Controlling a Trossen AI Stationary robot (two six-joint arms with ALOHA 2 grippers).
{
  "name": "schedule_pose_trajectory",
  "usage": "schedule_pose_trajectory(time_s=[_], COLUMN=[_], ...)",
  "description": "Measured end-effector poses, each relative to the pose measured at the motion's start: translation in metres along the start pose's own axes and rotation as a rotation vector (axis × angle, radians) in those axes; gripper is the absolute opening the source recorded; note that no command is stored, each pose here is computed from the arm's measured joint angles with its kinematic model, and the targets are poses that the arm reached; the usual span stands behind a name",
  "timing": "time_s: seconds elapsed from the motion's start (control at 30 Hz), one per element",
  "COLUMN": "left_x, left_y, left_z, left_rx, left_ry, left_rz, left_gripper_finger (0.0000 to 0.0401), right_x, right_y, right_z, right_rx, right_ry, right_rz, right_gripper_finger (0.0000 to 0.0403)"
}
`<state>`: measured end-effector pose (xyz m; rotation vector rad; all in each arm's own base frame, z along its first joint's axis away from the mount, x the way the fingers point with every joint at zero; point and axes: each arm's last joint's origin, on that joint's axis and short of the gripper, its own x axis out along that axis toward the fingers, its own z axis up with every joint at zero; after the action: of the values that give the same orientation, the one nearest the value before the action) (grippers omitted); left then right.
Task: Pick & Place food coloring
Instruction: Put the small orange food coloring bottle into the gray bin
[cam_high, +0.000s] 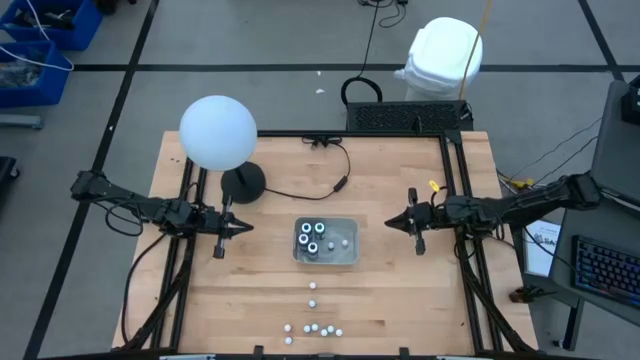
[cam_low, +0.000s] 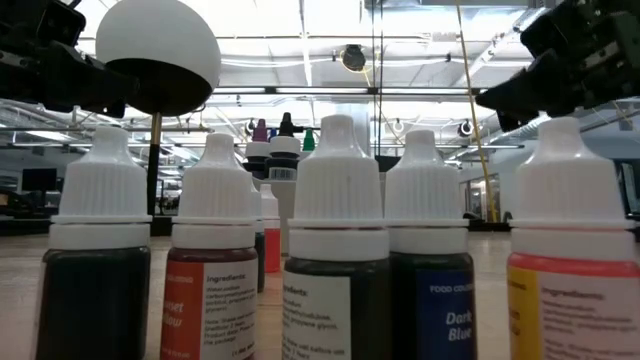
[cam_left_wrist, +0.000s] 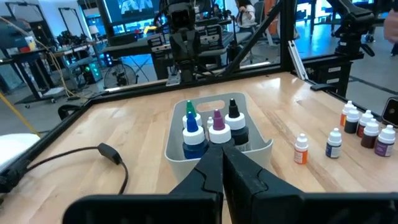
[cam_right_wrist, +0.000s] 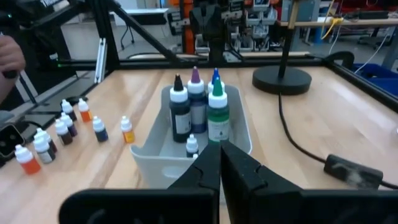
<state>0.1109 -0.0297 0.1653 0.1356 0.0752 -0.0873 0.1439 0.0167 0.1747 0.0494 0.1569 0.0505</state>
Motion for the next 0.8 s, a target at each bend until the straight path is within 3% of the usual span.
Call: schedule_pose_trajectory(time_s=[0.27, 0.47, 0.63, 0.8], left_x=[0.0, 0.008, 0.031, 0.074], left_y=[0.002, -0.006, -0.022, -0.051], left_z=[0.007, 0.029, 0.062, 0.098], left_rx=[-0.094, -0.093, -0.055, 0.026], left_ry=[-0.022, 0.006, 0.079, 0.234], left_rz=[0.06, -0.008, -0.045, -0.094], left_gripper_finger=[0.0008, 0.0006, 0.0005, 0.0003], right_x=[-0.001, -0.003, -0.003, -0.003], right_y=[-0.001, -0.001, -0.001, -0.001], right_z=[-0.009, -0.01, -0.009, -0.009], right_rx=[-0.004, -0.033, -0.054, -0.053], right_ry=[0.019, -0.058, -0.062, -0.063], right_rz=[-0.003, 0.003, 0.003, 0.002], right_gripper_finger=[0.0001, 0.0001, 0.0001, 0.0001])
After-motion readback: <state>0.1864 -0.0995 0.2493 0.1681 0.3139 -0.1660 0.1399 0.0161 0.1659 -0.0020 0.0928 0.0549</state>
